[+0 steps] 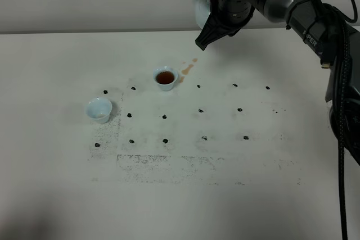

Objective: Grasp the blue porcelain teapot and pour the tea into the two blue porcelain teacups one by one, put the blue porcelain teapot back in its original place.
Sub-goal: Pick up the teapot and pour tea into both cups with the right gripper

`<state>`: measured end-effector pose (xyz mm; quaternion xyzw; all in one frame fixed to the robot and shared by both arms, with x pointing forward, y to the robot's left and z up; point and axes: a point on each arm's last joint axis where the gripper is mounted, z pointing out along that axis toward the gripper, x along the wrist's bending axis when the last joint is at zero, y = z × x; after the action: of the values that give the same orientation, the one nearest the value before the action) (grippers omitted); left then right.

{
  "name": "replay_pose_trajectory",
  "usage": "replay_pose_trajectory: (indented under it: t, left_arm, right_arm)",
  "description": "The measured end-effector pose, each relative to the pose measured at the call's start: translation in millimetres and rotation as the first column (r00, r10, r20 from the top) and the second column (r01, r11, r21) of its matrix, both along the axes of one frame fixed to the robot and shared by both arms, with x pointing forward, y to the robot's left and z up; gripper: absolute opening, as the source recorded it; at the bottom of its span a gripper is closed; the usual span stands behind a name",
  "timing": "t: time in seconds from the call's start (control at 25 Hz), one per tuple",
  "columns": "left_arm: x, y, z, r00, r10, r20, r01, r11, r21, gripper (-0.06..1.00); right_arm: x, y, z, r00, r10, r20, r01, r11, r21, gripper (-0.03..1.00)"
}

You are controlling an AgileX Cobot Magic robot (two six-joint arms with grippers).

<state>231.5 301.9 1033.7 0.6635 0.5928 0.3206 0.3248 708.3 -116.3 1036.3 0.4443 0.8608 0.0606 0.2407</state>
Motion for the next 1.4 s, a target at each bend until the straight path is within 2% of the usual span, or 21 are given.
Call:
replay_pose_trajectory:
  t: [0.12, 0.28, 0.48, 0.8, 1.04, 1.16, 1.28, 1.4]
  left_arm:
    - [0, 0, 0, 1.000, 0.000, 0.000, 0.000, 1.000, 0.000, 0.66]
    - [0, 0, 0, 1.000, 0.000, 0.000, 0.000, 1.000, 0.000, 0.66]
    - [0, 0, 0, 1.000, 0.000, 0.000, 0.000, 1.000, 0.000, 0.66]
    - [0, 0, 0, 1.000, 0.001, 0.000, -0.001, 1.000, -0.001, 0.66]
    - [0, 0, 0, 1.000, 0.001, 0.000, -0.001, 1.000, -0.001, 0.66]
    - [0, 0, 0, 1.000, 0.001, 0.000, -0.001, 1.000, -0.001, 0.66]
    - [0, 0, 0, 1.000, 0.001, 0.000, -0.001, 1.000, -0.001, 0.66]
    - [0, 0, 0, 1.000, 0.001, 0.000, -0.001, 1.000, -0.001, 0.66]
  right_arm:
    - [4, 2, -22, 0.997, -0.032, -0.069, 0.037, 0.997, 0.070, 0.09]
    - [8, 8, -54, 0.987, -0.038, -0.158, 0.057, 0.991, 0.119, 0.09]
    - [10, 12, -77, 0.975, -0.040, -0.219, 0.073, 0.987, 0.145, 0.09]
    - [11, 15, -94, 0.965, -0.033, -0.259, 0.076, 0.985, 0.155, 0.09]
    - [11, 14, -93, 0.966, -0.033, -0.256, 0.074, 0.985, 0.155, 0.09]
    - [11, 11, -78, 0.976, -0.011, -0.215, 0.039, 0.991, 0.126, 0.09]
    - [7, 6, -44, 0.988, 0.066, -0.137, -0.057, 0.996, 0.068, 0.09]
    - [-3, 12, -9, 0.969, 0.237, -0.076, -0.237, 0.971, 0.001, 0.09]
